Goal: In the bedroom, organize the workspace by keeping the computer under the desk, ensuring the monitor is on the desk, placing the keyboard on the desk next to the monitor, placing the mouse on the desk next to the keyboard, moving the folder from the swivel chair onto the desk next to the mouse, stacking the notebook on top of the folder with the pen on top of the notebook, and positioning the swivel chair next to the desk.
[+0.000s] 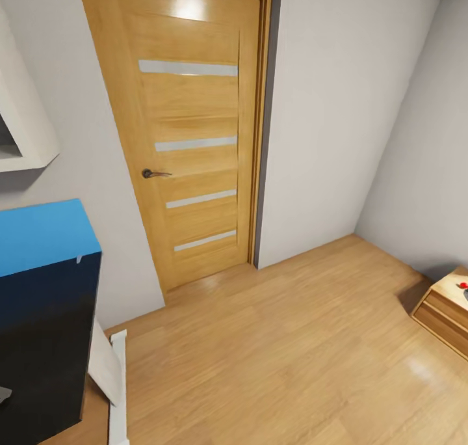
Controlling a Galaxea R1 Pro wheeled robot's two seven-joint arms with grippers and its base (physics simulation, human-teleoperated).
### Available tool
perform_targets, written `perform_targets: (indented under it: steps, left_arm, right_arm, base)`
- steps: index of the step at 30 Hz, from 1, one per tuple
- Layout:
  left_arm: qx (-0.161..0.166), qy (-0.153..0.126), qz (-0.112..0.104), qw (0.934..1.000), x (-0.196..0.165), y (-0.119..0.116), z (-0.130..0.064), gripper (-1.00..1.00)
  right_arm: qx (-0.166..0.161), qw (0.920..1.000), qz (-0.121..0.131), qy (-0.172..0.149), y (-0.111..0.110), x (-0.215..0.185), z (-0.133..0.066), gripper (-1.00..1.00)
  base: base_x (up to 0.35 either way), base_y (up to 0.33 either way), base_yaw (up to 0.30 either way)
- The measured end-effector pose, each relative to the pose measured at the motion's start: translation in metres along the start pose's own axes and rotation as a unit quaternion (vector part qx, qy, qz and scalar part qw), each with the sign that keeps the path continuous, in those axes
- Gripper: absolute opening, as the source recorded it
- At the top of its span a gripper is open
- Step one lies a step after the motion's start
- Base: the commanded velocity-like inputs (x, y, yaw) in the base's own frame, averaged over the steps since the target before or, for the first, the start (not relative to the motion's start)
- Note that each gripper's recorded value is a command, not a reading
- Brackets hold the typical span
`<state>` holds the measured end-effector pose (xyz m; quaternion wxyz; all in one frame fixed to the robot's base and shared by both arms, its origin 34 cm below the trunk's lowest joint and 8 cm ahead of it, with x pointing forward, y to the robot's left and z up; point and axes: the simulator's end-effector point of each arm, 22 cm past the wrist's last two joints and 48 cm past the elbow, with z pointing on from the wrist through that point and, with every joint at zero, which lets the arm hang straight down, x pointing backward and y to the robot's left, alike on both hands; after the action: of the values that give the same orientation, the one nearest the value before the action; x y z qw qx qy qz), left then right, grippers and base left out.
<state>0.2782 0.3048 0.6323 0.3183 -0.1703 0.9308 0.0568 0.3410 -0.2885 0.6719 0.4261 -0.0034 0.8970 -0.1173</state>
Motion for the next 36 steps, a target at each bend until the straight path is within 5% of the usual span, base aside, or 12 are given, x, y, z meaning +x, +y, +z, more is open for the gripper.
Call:
perform_targets:
  steps: [17,36]
  left_arm:
    - [0.000,0.000,0.000,1.0000,-0.0002,0.0000,0.0000,1.00]
    - [-0.001,0.001,0.000,1.0000,0.0006,0.0003,-0.0001,1.00]
  right_arm:
    - [0.000,1.0000,0.000,0.000,0.0000,-0.0001,0.0000,1.00]
    - [-0.001,1.0000,0.000,0.001,0.0010,0.0006,-0.0002,1.00]
  base:
    - [0.326,-0.082,0.006]
    - [0.141,-0.074,0.270]
